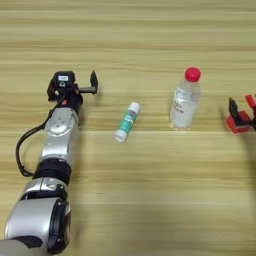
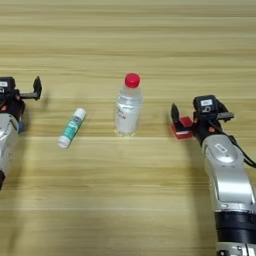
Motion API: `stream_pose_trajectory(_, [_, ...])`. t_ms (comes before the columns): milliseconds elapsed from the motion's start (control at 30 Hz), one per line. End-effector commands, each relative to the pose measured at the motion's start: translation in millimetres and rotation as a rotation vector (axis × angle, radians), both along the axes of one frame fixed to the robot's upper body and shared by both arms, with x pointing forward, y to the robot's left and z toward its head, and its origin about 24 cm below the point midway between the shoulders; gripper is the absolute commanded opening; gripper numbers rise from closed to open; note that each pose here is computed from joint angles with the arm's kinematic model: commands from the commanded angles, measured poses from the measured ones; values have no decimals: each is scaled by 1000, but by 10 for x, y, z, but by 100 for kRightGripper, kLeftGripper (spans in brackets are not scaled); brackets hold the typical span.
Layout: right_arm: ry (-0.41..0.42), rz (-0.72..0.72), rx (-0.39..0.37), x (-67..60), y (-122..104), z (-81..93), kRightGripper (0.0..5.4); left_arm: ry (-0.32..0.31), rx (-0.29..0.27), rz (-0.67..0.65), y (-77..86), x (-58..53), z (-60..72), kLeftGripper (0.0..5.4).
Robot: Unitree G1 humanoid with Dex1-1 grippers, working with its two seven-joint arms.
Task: Move the objects on the table
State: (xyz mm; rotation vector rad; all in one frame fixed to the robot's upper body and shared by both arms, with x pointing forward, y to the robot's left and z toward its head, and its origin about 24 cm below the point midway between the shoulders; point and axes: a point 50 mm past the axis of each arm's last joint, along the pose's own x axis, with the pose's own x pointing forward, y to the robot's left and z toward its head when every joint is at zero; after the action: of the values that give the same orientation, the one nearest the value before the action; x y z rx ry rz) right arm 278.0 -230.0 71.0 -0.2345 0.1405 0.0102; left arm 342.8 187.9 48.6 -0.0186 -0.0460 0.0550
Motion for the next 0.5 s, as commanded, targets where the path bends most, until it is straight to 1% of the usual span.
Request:
stream_pose_trajectory(33, [46,21,-21,-36,16,-42,536,-19,10,-2,-3,39,60,540])
stream_pose_trajectory(167, [83,53,-30,-78,54,-84,536,-20,11,-2,-6,37,62,540])
stream_pose_trajectory(300, [104,63,-39,-109,52,-96,483,-20,11,-2,-6,37,61,540])
stream_pose_trajectory(500, [145,74,-33,-128,55,-172,404,-20,11,0,-5,38,63,540])
